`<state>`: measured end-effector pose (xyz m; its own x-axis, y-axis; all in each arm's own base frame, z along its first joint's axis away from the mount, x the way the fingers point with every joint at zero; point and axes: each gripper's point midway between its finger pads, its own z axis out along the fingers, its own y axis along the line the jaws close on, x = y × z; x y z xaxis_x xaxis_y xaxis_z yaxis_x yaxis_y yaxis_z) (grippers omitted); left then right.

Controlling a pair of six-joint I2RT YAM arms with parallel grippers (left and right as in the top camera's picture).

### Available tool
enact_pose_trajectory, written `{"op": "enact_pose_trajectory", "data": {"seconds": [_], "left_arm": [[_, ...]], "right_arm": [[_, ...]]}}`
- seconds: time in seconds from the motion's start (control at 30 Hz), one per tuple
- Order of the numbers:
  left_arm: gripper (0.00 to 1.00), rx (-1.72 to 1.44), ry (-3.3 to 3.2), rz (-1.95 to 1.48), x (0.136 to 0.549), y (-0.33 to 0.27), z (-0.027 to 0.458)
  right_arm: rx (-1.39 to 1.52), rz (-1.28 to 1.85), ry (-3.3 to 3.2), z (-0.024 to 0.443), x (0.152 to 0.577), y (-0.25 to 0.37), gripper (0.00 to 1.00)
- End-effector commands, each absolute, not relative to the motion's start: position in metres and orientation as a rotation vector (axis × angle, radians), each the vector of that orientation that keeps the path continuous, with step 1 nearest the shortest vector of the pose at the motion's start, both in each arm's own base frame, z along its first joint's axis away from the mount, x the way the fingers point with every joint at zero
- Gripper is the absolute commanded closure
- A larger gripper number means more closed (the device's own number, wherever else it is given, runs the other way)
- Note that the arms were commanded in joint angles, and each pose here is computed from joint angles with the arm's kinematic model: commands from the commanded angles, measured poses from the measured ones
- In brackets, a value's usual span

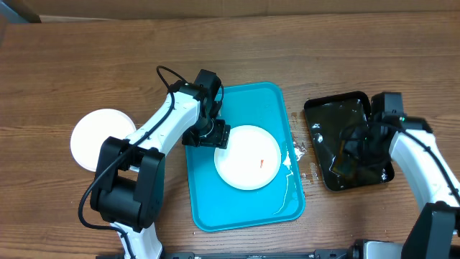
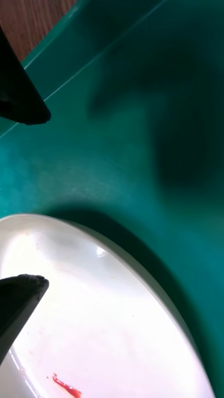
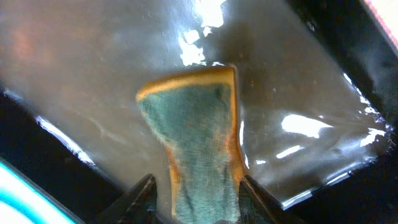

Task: Clean dirty plates on tray and stack at the side
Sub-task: 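Scrub the white plate held by left gripper with the sponge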

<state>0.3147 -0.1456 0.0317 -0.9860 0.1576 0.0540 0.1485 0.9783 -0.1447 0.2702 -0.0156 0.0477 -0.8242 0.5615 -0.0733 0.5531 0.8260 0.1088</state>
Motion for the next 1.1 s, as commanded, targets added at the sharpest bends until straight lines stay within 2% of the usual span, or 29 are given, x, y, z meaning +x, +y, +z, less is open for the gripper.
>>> {"op": "enact_pose_trajectory", "data": {"seconds": [0.0, 0.13, 0.3, 0.47, 0.5, 0.57, 0.63, 0.67, 0.7, 0.9, 1.07], "left_arm": [[0.22, -0.280, -3.103, 0.217, 0.320, -0.144, 0.039], [0.23, -0.280, -3.111, 0.215, 0.318, -0.142, 0.027], [0.23, -0.278, -3.104, 0.211, 0.310, -0.139, 0.011], [0.27, -0.283, -3.109, 0.270, 0.308, -0.145, 0.003], [0.30, -0.283, -3.108, 0.287, 0.308, -0.146, 0.003], [0.46, -0.282, -3.108, 0.290, 0.307, -0.146, 0.001], [0.71, -0.284, -3.109, 0.289, 0.307, -0.146, 0.000], [0.87, -0.283, -3.108, 0.288, 0.306, -0.146, 0.000], [0.96, -0.283, -3.108, 0.285, 0.306, -0.146, 0.000], [0.96, -0.266, -3.094, 0.282, 0.303, -0.145, 0.000], [0.96, -0.271, -3.086, 0.279, 0.301, -0.144, 0.000]], "right_arm": [[0.966, 0.082, 2.900, 0.022, 0.255, -0.018, 0.67], [0.965, 0.094, 2.898, 0.004, 0.247, -0.016, 0.77], [0.964, 0.102, 2.895, 0.001, 0.247, -0.015, 0.96], [0.965, 0.105, 2.900, 0.001, 0.246, -0.014, 0.96], [0.965, 0.105, 2.902, 0.001, 0.245, -0.014, 0.96], [0.968, 0.107, 2.911, 0.002, 0.244, -0.013, 0.96], [0.971, 0.103, 2.918, 0.006, 0.244, -0.014, 0.96], [0.970, 0.103, 2.919, 0.009, 0.245, -0.014, 0.96], [0.966, 0.104, 2.919, 0.013, 0.248, -0.014, 0.96], [0.905, 0.146, 2.899, 0.048, 0.265, -0.012, 0.96], [0.672, 0.378, 2.871, 0.094, 0.284, 0.013, 0.96]]}}
